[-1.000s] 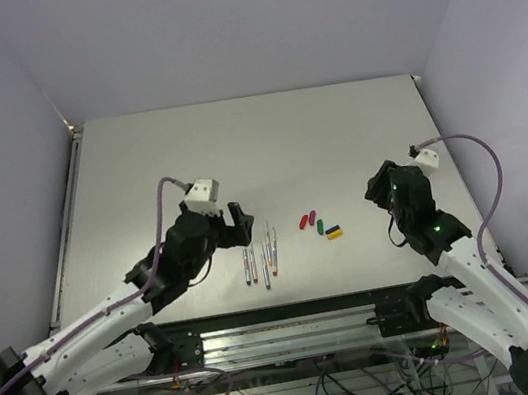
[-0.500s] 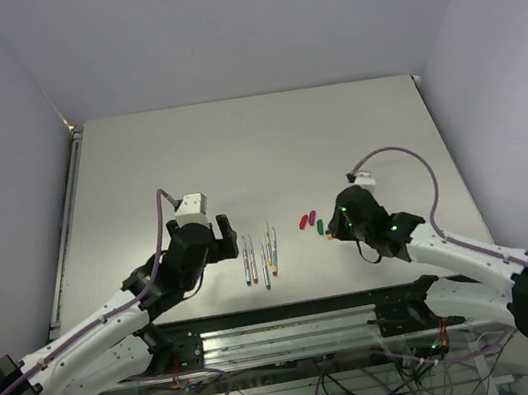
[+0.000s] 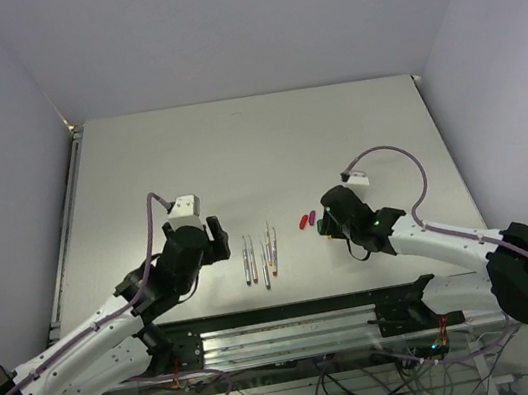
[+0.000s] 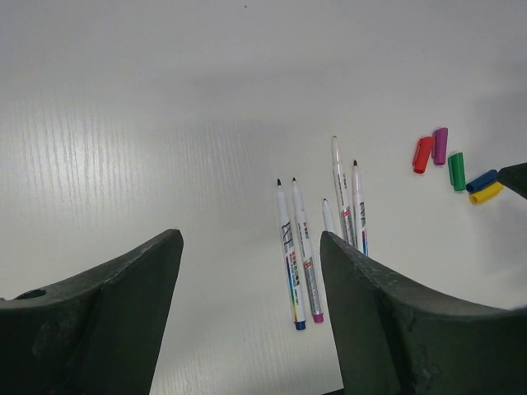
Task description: Insert the pens into the pen caps
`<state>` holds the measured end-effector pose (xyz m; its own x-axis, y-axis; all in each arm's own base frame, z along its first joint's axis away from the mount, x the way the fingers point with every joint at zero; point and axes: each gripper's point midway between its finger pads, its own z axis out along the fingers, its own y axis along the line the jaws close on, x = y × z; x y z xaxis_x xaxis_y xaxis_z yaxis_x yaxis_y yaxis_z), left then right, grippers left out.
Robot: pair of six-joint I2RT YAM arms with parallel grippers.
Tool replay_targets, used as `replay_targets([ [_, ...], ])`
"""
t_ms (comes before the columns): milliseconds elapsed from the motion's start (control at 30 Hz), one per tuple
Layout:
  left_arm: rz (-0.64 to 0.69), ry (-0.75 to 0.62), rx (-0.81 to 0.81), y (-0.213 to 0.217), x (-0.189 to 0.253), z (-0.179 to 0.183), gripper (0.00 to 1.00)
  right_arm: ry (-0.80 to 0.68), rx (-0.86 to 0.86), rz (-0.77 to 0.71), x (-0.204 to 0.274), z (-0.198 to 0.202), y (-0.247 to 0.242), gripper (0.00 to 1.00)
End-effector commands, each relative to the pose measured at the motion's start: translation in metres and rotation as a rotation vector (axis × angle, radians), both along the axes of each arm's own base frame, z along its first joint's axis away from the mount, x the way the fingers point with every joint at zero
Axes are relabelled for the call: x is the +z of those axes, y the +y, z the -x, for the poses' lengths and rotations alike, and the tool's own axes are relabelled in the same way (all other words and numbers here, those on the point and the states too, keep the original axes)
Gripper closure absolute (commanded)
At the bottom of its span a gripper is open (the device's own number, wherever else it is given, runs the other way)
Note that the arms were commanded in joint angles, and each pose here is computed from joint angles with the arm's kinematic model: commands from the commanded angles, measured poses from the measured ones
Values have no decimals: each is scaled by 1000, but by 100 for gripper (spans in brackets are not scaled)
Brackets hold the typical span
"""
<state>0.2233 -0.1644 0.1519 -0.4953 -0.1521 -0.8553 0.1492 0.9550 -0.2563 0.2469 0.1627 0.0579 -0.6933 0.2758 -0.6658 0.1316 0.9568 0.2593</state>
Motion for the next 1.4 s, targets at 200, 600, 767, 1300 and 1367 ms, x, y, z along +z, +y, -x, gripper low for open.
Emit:
replay_targets([
  [200,-26,-3,5,1,-3,-3,12,-41,-192,48,10,-18,-28,50],
  [600,-23,2,-6,-2,-6,-2,9,1,-224,4,-8,-25,-37,49],
  [767,-30,3,-1,1,-7,-2,9,24,-206,-1,-19,-25,-32,48],
  [1300,-22,2,-2,1,-7,-1,10,59,-192,26,-41,-25,-33,49],
  [1367,-22,2,-3,1,-7,-1,10,65,-192,28,-44,-24,-33,49],
])
